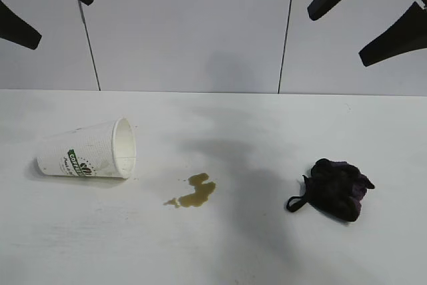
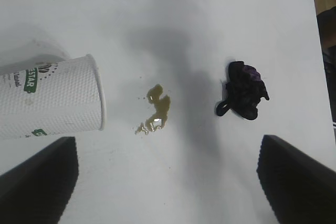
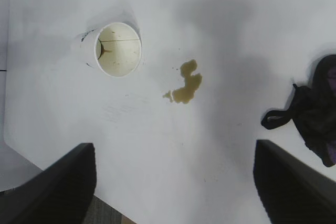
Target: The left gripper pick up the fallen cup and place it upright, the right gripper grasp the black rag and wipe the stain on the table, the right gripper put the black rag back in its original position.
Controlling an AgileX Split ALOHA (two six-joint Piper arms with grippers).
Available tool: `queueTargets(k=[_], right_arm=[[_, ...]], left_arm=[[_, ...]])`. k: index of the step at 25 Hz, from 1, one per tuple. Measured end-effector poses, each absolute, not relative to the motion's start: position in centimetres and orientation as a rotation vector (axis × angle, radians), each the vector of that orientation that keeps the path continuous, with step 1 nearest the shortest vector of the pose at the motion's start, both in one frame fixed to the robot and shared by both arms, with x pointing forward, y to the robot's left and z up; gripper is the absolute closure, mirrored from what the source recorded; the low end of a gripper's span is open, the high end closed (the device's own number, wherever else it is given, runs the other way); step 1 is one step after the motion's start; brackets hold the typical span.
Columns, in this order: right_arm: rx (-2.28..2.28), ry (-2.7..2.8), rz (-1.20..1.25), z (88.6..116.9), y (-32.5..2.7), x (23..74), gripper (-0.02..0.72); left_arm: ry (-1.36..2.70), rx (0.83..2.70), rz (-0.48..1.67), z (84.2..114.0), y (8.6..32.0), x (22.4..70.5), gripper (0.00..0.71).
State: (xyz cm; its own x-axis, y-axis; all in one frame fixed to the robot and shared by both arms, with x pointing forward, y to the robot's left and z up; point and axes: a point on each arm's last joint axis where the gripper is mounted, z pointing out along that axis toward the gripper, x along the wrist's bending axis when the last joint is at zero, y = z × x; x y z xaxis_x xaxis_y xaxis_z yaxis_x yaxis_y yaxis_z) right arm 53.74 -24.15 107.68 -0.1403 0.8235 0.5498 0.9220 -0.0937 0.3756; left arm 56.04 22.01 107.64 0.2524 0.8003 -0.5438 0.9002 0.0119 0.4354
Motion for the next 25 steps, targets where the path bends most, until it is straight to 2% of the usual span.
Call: queueTargets(k=[16,25], right_arm=[[-1.961,-2.014,-1.051,107.68,-24.15,53.75,0.136],[-1.961,-2.014,-1.051,107.68,-24.15,53.75,0.136]], left_arm=[[1.559,1.795,-0.172,107.64,22.01,56.05,0.045],[1.529,1.787,-0.102,108.04,22.09,56.52,0.045]])
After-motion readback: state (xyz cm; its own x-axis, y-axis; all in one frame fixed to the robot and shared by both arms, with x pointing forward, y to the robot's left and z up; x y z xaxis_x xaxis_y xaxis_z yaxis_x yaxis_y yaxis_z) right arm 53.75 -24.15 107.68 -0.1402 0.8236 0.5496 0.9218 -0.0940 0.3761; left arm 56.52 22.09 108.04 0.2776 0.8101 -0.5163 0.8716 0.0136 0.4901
